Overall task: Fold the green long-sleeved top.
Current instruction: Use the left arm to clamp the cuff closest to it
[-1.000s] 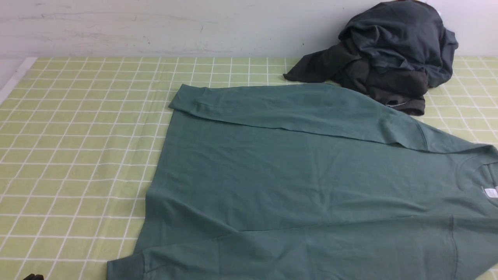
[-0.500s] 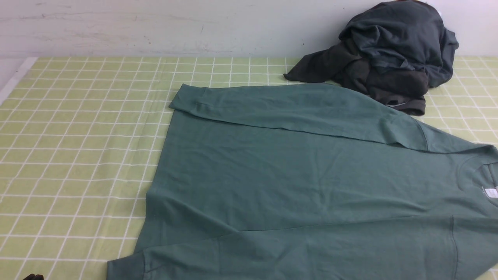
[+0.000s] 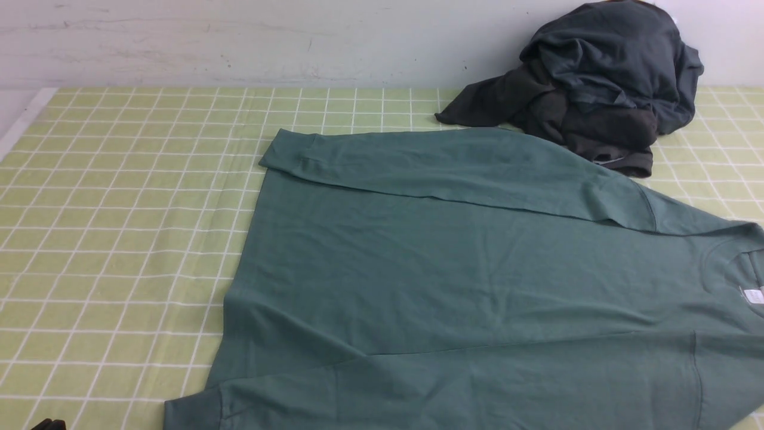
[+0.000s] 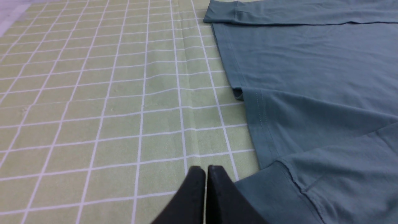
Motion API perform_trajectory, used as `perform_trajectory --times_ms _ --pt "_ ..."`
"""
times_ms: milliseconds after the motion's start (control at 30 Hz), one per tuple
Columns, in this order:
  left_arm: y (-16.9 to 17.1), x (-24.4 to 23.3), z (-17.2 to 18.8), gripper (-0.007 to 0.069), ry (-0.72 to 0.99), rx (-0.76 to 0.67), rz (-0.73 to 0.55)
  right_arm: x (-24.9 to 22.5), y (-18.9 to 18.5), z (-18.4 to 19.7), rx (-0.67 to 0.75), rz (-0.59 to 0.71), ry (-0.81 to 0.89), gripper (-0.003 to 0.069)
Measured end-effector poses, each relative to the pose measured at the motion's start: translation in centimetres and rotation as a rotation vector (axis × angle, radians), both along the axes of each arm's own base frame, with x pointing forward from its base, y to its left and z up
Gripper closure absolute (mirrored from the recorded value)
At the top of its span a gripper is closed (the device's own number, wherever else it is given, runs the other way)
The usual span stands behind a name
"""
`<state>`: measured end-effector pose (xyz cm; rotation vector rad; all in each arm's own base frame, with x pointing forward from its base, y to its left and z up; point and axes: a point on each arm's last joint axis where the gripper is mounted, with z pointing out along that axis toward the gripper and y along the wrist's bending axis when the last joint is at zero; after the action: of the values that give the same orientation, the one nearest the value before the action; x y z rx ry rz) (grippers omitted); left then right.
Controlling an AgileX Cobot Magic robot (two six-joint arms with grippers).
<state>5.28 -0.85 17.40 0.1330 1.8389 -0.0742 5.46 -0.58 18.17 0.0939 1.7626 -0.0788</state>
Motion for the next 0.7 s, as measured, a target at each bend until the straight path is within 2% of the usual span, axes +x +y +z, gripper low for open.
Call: perform_trajectory --times_ms 167,333,400,433,467,700 --pt "0.1 0.2 0.7 0.0628 -0.094 -0.007 0.015 0.0 0.0 0.0 0.000 0.000 -0.001 0.0671" --pt "0.4 0.4 2.4 0.0628 -0.274 -0.019 0.043 0.1 0.0 0.7 -0.010 -0.002 -0.093 0.0671" --pt "0.5 0.4 3.3 0.0628 -0.373 -0.027 0.059 0.2 -0.1 2.1 -0.027 -0.004 -0.240 0.0671" --pt "0.5 0.3 3.4 0.0628 -0.386 -0.028 0.061 0.2 -0.1 2.2 -0.028 -0.004 -0.254 0.0671" --pt "0.6 0.3 3.8 0.0628 -0.433 -0.032 0.068 0.0 -0.1 3.4 -0.042 -0.006 -0.381 0.0671" --pt "0.8 0.0 5.1 0.0628 -0.577 -0.069 0.102 -1.3 0.0 6.7 -0.006 0.004 -0.784 0.0671"
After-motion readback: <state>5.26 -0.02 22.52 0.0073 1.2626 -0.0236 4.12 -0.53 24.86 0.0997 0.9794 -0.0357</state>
